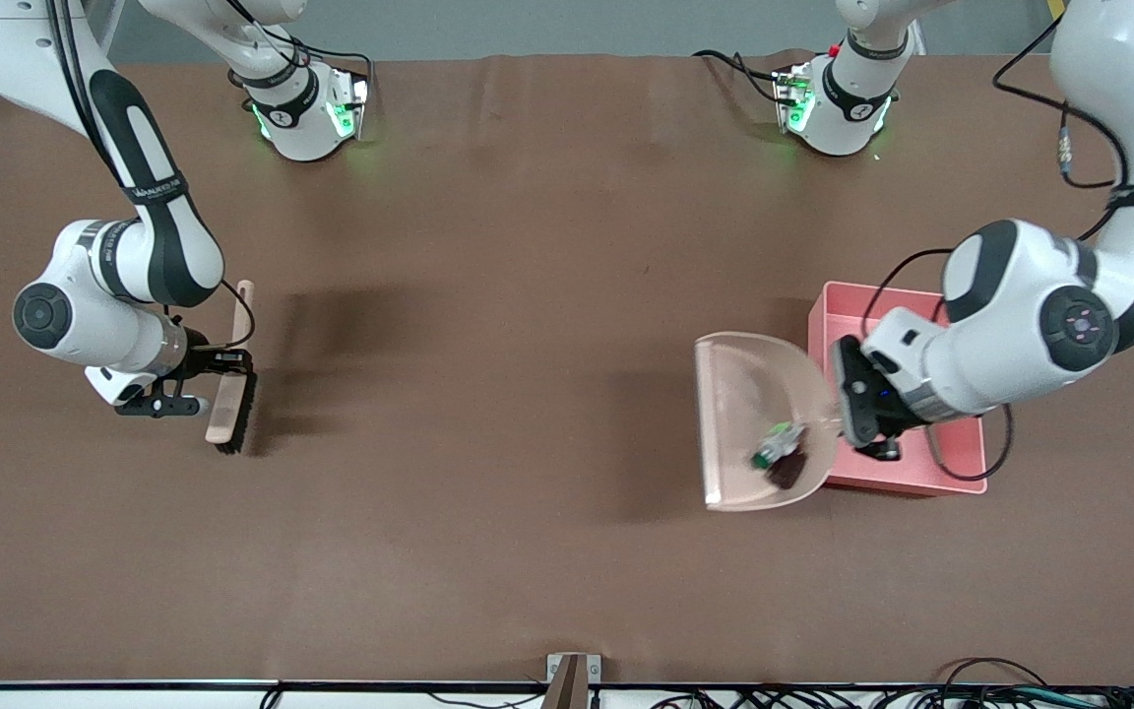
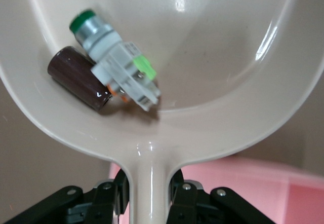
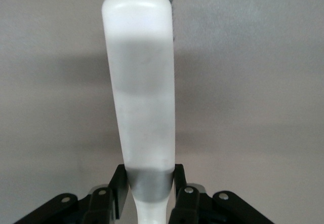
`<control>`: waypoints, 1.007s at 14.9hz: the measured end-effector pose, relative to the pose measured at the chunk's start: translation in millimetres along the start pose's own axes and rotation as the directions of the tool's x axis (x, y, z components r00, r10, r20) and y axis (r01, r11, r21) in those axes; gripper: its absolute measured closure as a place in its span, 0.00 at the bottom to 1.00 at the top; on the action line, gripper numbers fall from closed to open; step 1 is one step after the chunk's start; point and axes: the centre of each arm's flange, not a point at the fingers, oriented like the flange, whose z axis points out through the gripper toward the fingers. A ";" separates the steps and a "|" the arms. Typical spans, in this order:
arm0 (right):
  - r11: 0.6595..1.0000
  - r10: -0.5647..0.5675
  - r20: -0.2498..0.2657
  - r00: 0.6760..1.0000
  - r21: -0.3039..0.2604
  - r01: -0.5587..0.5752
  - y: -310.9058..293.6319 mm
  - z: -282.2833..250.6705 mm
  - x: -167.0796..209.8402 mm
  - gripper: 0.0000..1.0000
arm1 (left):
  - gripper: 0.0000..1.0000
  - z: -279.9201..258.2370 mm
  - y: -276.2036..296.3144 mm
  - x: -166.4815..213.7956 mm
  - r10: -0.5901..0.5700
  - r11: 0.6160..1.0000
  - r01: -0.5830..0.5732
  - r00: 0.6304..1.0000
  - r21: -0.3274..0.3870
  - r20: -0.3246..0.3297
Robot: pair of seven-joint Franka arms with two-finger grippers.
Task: Clean e-waste and dump in bin
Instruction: 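Carry the loaded dustpan over the pink bin with the left gripper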
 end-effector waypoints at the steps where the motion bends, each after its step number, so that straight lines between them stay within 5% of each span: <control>1: 1.000 0.004 0.012 1.000 0.001 -0.004 2.5 6.0 -1.3 0.59 | 0.67 -3.8 6.4 -17.3 0.027 1.000 -0.026 0.999 -0.006 0.022; 4: 1.000 0.026 0.053 0.998 0.006 -0.027 15.2 30.1 -3.3 0.59 | 0.67 -13.7 22.9 -70.7 0.068 0.998 -0.067 0.994 -0.016 0.083; 10: 0.999 0.033 0.056 0.998 0.009 -0.034 18.9 31.9 -0.4 0.59 | 0.67 -46.5 48.2 -186.8 0.034 0.999 -0.035 0.934 -0.005 0.356; 15: 1.000 0.025 0.061 0.998 0.011 -0.026 15.3 23.8 5.2 0.49 | 0.67 -51.2 53.4 -209.3 0.055 0.998 -0.056 0.863 -0.013 0.502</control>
